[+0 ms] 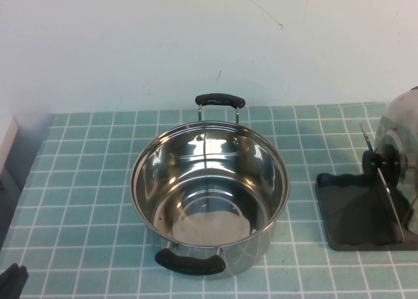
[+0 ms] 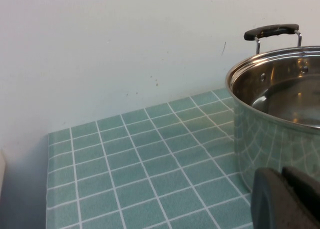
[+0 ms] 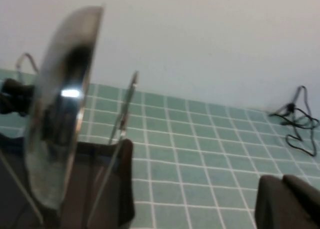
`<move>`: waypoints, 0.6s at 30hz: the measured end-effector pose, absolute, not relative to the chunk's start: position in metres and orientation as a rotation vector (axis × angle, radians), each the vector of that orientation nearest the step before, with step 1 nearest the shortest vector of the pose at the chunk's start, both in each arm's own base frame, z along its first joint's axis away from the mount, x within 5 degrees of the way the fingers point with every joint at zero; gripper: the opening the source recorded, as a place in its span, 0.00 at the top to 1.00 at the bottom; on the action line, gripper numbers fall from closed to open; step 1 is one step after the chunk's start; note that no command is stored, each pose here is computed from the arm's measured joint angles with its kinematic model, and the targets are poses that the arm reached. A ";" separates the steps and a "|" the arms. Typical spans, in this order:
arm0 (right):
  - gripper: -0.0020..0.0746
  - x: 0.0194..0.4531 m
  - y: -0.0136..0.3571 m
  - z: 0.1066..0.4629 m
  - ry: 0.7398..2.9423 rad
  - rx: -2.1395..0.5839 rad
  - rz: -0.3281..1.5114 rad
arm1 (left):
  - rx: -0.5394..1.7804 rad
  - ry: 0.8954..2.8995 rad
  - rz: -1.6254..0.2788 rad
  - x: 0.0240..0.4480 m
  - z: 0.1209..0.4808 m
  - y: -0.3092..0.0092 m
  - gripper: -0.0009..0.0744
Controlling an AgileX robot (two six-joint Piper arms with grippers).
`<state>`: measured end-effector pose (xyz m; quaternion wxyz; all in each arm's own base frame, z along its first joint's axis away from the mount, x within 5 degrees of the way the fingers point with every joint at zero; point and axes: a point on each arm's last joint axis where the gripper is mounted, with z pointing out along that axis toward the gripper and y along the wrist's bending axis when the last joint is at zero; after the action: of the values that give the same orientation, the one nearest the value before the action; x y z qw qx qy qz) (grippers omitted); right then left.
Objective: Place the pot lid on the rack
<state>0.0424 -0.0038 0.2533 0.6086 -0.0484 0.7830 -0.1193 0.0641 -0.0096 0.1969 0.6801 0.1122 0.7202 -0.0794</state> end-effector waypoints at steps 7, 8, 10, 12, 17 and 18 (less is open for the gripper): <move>0.98 0.047 -0.015 0.209 1.822 0.037 -0.308 | 0.251 1.617 -0.179 0.064 0.197 -0.010 0.99; 0.98 0.048 -0.014 0.200 1.837 0.040 -0.287 | 0.251 1.617 -0.179 0.064 0.197 -0.010 0.99; 0.98 0.050 -0.012 0.183 1.875 0.040 -0.230 | 0.251 1.617 -0.179 0.064 0.197 -0.010 0.99; 0.98 0.051 -0.009 0.174 1.893 0.027 -0.183 | 0.251 1.617 -0.179 0.064 0.197 -0.010 0.99; 0.98 0.052 -0.005 0.172 1.864 -0.050 -0.141 | 0.251 1.617 -0.179 0.064 0.197 -0.010 0.99; 0.98 0.052 -0.005 0.172 1.863 -0.082 -0.162 | 0.251 1.617 -0.179 0.064 0.197 -0.010 0.99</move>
<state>0.0525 -0.0049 0.1720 0.5929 -0.0351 0.8015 -0.0695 0.0641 -0.0096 0.1969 0.6800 0.1117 0.7202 -0.0799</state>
